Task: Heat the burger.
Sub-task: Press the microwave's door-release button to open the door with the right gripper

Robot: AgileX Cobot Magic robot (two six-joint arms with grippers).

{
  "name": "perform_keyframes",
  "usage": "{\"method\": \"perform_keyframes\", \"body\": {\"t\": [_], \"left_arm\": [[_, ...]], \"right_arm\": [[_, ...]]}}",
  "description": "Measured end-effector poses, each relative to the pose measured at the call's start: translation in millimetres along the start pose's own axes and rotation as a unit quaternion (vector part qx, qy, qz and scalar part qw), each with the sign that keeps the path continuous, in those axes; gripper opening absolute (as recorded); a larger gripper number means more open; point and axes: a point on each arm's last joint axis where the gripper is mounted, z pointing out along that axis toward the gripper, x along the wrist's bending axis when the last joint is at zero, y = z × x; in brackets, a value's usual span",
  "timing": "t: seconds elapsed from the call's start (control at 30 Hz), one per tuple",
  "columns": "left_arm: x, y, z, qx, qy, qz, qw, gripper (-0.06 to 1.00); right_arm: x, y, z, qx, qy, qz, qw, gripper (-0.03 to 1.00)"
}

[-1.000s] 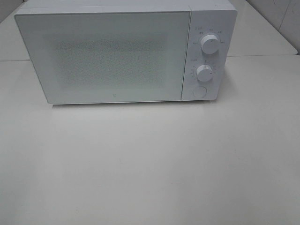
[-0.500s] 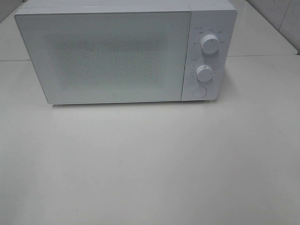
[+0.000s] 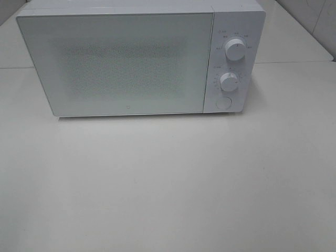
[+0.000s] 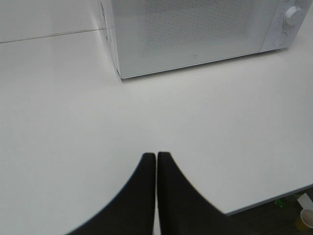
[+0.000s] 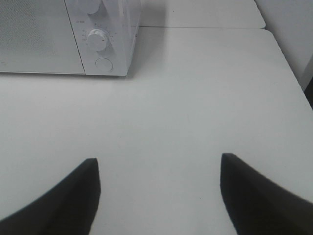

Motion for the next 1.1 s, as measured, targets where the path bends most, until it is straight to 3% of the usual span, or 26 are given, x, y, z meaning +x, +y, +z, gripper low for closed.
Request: {"method": "perform_keyframes", "body": {"t": [1.1], "left_arm": [[0.0, 0.0, 0.0, 0.0, 0.0, 0.0, 1.0, 0.0]], "right_arm": [[0.0, 1.4, 3.7, 0.012, -0.001, 0.0, 1.0, 0.63]]}}
